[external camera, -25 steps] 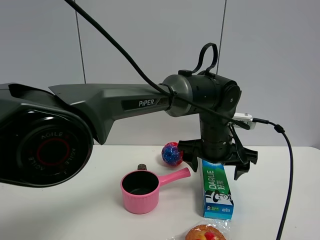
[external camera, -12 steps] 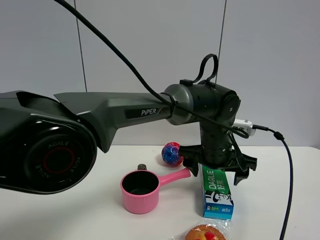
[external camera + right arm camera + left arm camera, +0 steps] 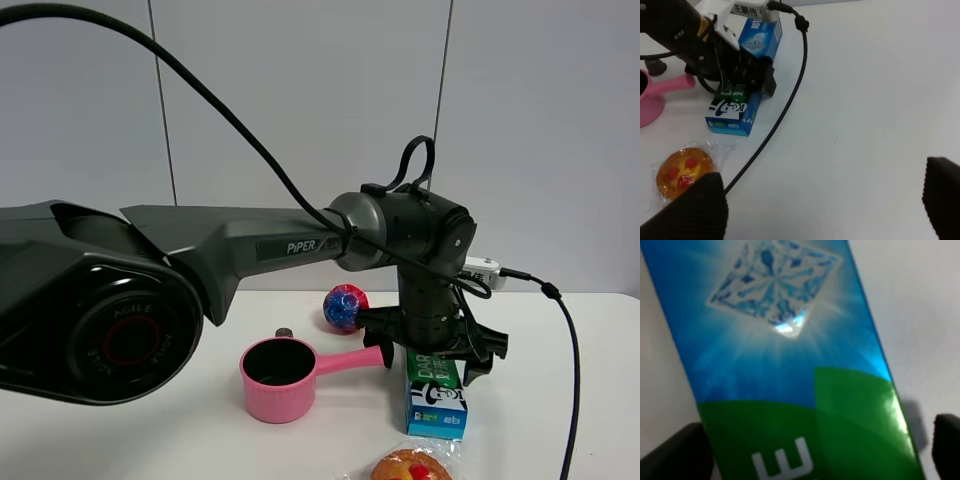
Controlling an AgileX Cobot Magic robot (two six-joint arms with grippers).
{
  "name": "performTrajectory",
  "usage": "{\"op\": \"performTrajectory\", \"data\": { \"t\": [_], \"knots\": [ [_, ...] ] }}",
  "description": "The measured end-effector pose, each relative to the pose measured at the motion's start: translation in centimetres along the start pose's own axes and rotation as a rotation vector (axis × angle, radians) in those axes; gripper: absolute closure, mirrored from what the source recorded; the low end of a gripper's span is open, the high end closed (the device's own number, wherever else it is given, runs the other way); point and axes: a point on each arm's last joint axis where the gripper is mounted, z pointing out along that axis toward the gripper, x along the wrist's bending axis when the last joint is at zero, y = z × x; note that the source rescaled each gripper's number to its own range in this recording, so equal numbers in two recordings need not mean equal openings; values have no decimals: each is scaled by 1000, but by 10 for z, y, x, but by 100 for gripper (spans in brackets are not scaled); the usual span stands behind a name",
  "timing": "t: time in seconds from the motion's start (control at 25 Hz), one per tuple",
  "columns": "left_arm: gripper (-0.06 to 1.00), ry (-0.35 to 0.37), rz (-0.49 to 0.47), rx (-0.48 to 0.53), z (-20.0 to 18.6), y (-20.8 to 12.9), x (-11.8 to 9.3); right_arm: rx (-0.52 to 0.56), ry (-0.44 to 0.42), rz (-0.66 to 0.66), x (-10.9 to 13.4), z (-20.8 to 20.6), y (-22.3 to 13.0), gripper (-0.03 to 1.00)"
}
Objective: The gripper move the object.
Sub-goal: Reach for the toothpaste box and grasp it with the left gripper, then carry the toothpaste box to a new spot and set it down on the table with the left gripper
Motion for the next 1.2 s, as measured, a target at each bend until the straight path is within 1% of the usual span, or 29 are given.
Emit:
{"op": "performTrajectory", "data": {
  "t": [0.48, 0.52, 0.56, 0.6, 0.64, 0.68, 0.76, 0.8, 1.04, 1.2],
  "knots": [
    [-6, -12, 48, -20, 4, 0, -1, 0, 0, 0, 0, 0, 0, -3],
    [-4, -13, 50, -22, 4, 0, -1, 0, 0, 0, 0, 0, 0, -3],
    [0, -15, 50, -25, 5, 1, -1, 0, 0, 0, 0, 0, 0, -3],
    [7, -16, 50, -26, 5, 1, -1, 0, 0, 0, 0, 0, 0, -3],
    [18, -16, 51, -27, 5, 1, -1, 0, 0, 0, 0, 0, 0, -3],
    [34, -15, 55, -27, 5, 1, -1, 0, 0, 0, 0, 0, 0, -3],
    [72, -17, 69, -30, 5, 1, -1, 0, 0, 0, 0, 0, 0, -3],
    [94, -17, 88, -31, 5, 1, -1, 0, 0, 0, 0, 0, 0, -3],
    [94, -22, 232, -35, 5, 1, -1, 0, 0, 0, 0, 0, 0, -3],
    [94, -31, 265, -38, 4, 2, -2, 0, 0, 0, 0, 0, 0, -3]
  ]
}}
